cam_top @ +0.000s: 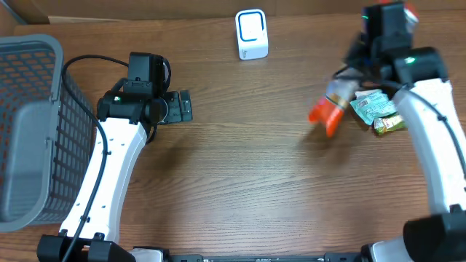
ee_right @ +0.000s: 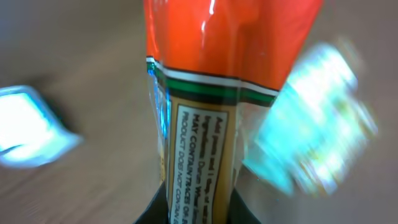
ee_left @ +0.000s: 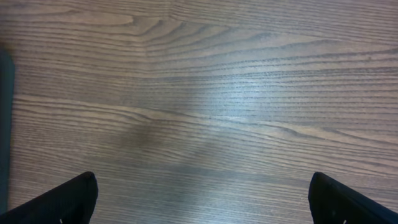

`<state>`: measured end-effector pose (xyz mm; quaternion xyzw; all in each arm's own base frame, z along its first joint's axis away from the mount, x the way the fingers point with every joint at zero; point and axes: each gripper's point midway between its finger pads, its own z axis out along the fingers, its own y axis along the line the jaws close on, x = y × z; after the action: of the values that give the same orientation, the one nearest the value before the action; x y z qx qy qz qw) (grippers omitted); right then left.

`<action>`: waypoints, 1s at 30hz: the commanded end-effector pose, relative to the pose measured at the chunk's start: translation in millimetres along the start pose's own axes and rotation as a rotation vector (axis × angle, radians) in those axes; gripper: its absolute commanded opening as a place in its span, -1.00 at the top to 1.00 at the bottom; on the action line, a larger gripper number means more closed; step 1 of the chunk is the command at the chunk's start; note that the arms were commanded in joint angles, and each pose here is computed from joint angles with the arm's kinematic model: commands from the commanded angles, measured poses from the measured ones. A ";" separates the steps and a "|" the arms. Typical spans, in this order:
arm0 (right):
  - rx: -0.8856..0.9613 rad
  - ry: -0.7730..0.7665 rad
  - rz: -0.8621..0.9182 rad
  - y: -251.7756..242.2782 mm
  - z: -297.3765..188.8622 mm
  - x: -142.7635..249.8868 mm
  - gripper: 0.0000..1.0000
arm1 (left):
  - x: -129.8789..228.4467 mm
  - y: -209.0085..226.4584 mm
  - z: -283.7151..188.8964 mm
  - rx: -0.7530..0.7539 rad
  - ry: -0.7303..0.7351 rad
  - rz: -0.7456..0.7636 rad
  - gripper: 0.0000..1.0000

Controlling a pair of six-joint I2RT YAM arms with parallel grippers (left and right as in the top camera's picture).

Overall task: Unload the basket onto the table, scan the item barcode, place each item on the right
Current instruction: 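Carry the spaghetti package right and lay it by the snack bag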

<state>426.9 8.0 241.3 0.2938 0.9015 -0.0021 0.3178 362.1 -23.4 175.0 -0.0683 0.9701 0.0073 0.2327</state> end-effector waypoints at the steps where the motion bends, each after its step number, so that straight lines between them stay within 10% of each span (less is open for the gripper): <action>1: 0.192 0.110 0.487 -69.2 23.6 14.1 0.93 | -2.5 0.4 -0.9 -0.007 -0.008 0.024 -0.99; 9: 0.390 0.160 0.715 -157.7 37.3 19.6 0.92 | -2.5 0.4 -0.9 -0.007 -0.008 0.024 -0.99; 10: 0.398 0.158 0.728 -163.4 37.1 18.1 0.77 | -2.4 0.4 -0.9 -0.006 -0.008 0.024 -0.99; 12: 0.410 0.161 0.742 -171.2 36.4 17.5 -0.39 | -2.5 0.4 -0.9 -0.007 -0.008 0.024 -0.99; 14: 0.422 0.173 0.733 -176.1 35.0 19.3 -0.95 | -2.5 0.4 -0.9 -0.007 -0.008 0.024 -0.99; 30: -0.243 0.150 -0.075 -55.7 -101.0 22.0 -1.00 | -2.5 0.7 -0.9 -0.007 -0.008 0.023 -0.99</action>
<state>344.3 -43.7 240.6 0.3492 0.9105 0.0732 0.2089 362.1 -23.4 175.0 -0.0683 0.9701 0.0073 0.2327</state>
